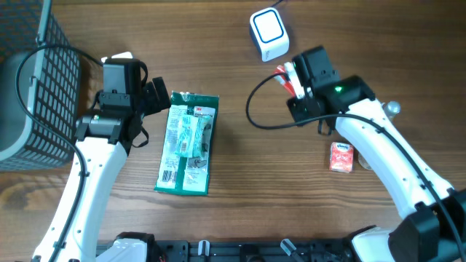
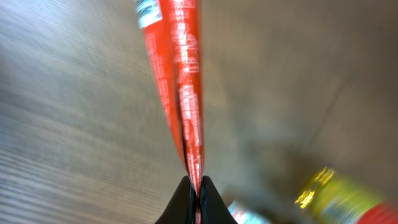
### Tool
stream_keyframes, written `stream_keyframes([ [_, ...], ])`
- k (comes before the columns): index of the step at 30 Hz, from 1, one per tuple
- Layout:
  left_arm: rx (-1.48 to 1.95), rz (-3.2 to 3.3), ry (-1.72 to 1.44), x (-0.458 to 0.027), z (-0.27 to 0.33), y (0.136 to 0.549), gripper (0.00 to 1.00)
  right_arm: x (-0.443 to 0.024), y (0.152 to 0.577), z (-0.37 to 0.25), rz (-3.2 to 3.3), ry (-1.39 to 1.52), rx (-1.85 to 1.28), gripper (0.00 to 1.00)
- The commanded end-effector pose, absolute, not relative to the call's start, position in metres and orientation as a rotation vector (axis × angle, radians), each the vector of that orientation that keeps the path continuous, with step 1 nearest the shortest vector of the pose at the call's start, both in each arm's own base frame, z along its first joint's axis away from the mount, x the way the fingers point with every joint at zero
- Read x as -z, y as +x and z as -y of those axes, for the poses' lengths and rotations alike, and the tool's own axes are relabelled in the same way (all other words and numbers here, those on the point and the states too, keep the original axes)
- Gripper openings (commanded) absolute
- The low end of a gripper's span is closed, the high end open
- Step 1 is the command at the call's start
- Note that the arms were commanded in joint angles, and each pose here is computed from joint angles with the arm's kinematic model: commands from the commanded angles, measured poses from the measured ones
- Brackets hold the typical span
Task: Scan the item barcode
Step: 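Carry the sachet right and release it on the table near the jar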
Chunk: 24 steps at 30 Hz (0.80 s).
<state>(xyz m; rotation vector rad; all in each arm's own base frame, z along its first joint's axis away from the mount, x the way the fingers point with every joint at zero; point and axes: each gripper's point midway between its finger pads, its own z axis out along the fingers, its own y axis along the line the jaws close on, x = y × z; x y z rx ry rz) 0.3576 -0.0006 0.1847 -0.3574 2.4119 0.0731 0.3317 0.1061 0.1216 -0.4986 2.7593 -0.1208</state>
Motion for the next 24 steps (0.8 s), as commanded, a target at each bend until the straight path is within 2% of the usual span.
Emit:
stream_keyframes([
  [1, -0.069, -2.390, -0.383, -0.191, -0.002, 0.360, 1.00, -0.080, 0.304, -0.093, -2.925, -0.062, 0.069, 0.06],
  [6, -0.069, -2.390, -0.383, -0.191, -0.002, 0.360, 1.00, -0.049, 0.282, -0.072, -2.964, 0.084, 0.190, 0.07],
  [9, -0.069, -2.390, -0.383, -0.191, -0.002, 0.360, 1.00, -0.039, 0.279, -0.071, -2.960, 0.084, 0.187, 0.57],
  [10, -0.069, -2.390, -0.383, -0.191, -0.002, 0.360, 1.00, -0.038, 0.281, -0.073, -2.950, 0.111, 0.172, 0.62],
  [13, -0.069, -2.390, -0.383, -0.191, -0.002, 0.360, 1.00, -0.039, 0.291, -0.104, -2.926, 0.202, -0.070, 0.62],
  [20, -0.069, -2.390, -0.383, -0.191, -0.002, 0.360, 1.00, -0.078, 0.315, -0.230, -2.701, -0.035, -0.743, 0.60],
  [24, -0.069, -2.390, -0.383, -0.191, -0.002, 0.360, 1.00, -0.103, 0.320, -0.305, -2.502, -0.089, -0.899, 0.57],
])
